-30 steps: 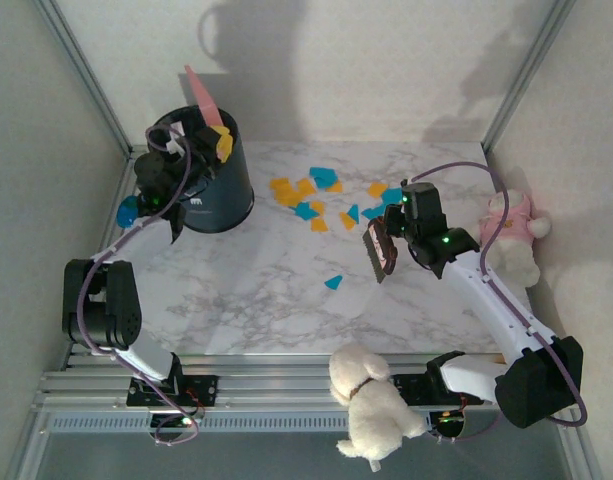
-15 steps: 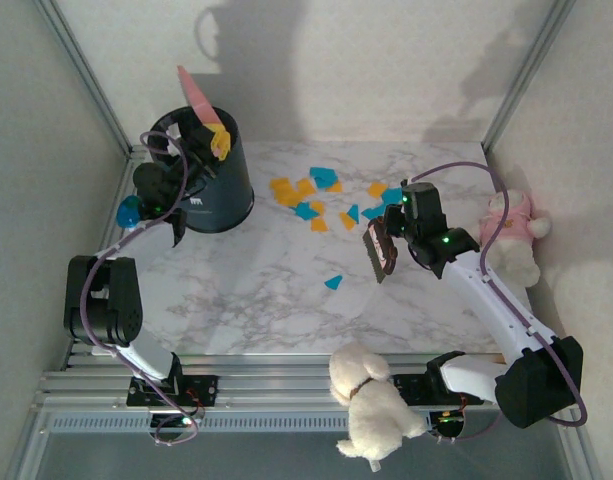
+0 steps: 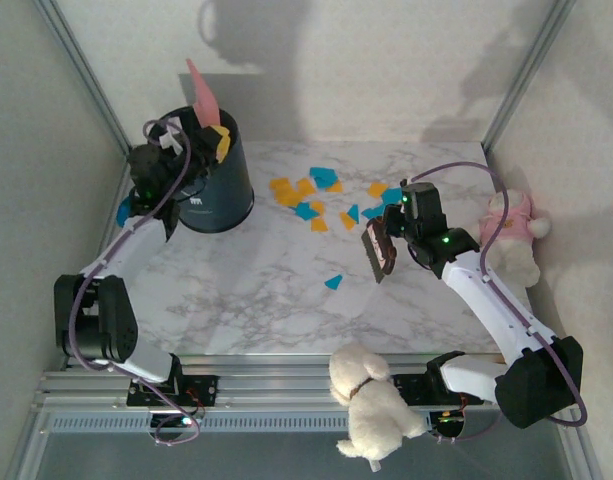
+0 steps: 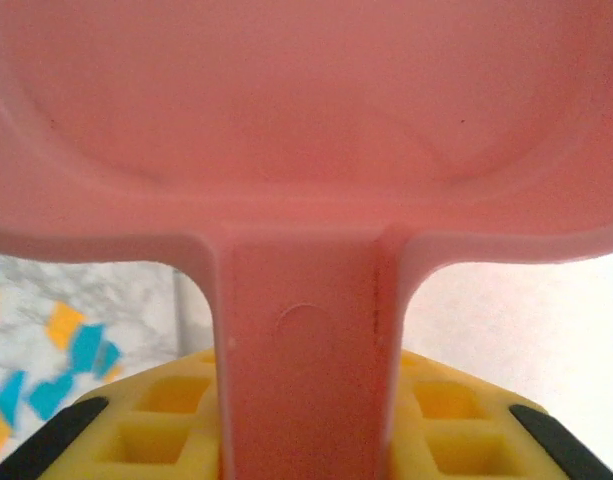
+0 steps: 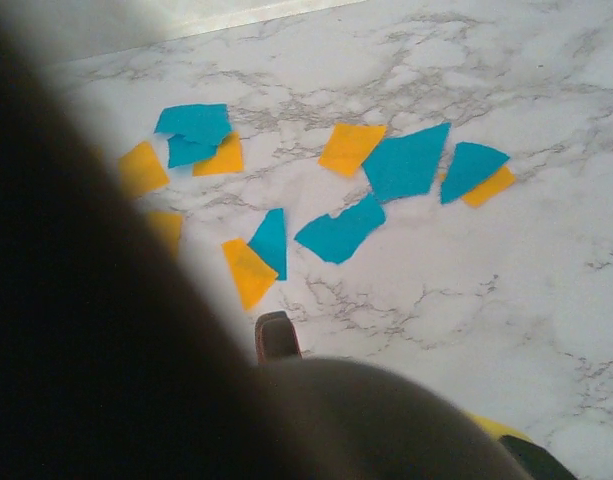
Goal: Sweep away the paper scraps from the table
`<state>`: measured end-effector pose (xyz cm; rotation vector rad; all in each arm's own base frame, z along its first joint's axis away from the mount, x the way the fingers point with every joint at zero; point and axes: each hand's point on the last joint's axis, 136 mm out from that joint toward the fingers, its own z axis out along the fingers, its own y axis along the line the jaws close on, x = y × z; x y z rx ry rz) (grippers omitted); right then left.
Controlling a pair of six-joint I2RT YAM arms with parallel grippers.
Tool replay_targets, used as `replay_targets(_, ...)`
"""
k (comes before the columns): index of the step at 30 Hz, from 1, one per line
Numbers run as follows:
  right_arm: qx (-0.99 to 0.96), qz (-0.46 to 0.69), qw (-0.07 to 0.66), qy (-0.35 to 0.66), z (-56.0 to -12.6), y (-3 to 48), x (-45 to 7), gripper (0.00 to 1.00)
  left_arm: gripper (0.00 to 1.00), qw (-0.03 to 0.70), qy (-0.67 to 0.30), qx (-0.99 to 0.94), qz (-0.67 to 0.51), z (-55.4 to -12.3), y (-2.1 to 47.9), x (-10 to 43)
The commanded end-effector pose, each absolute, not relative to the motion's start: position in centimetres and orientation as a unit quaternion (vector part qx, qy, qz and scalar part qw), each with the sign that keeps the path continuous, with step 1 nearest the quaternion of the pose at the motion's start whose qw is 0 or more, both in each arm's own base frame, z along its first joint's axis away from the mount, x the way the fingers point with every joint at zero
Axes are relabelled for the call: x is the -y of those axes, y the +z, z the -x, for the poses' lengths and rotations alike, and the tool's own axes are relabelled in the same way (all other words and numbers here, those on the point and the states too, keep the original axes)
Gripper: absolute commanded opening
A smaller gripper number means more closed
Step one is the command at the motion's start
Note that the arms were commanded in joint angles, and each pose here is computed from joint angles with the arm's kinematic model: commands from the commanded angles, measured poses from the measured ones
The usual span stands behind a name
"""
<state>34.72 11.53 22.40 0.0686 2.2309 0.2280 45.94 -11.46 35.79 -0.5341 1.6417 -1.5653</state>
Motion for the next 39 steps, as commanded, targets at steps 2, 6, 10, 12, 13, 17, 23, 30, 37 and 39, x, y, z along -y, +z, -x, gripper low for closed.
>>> replay_targets(2,-0.884,-0.016,0.448,0.131,-35.1,23.2,-12.7,0.0,0.0,0.436,-0.51,-0.726,0.149,-44.9,35.8,11.6)
replay_targets(6,-0.88,0.013,0.445,0.166,-35.0,23.3,-14.3,0.0,0.0,0.441,-0.449,-0.768,0.118,-44.4,34.8,11.9)
replay_targets(10,-0.872,0.048,0.438,0.212,-34.8,23.6,-16.3,0.0,0.0,0.442,-0.393,-0.802,0.079,-43.8,33.7,12.4)
replay_targets(12,-0.872,0.063,0.428,0.228,-34.6,23.5,-17.2,0.0,0.0,0.444,-0.364,-0.817,0.054,-43.4,33.4,12.9)
replay_targets(13,-0.872,0.071,0.422,0.236,-34.5,23.3,-17.6,0.0,0.0,0.444,-0.349,-0.825,0.039,-43.1,33.1,13.3)
replay_targets(17,-0.869,0.098,0.406,0.266,-34.0,23.1,-19.0,0.0,0.0,0.446,-0.298,-0.844,-0.004,-42.4,32.4,14.2)
replay_targets(23,-0.869,0.139,0.362,0.308,-33.1,21.8,-21.4,0.0,0.0,0.451,-0.234,-0.86,-0.045,-41.3,31.0,15.0)
replay_targets(30,-0.877,0.168,0.327,0.308,-32.8,19.6,-22.9,0.0,0.0,0.437,-0.194,-0.872,-0.106,-39.7,29.3,16.6)
replay_targets(37,-0.899,0.159,0.347,0.214,-34.3,17.2,-21.1,0.0,0.0,0.432,-0.187,-0.87,-0.142,-38.5,28.6,17.6)
replay_targets(39,-0.905,0.145,0.36,0.175,-34.9,17.0,-19.8,0.0,0.0,0.431,-0.186,-0.871,-0.145,-38.3,28.4,17.6)
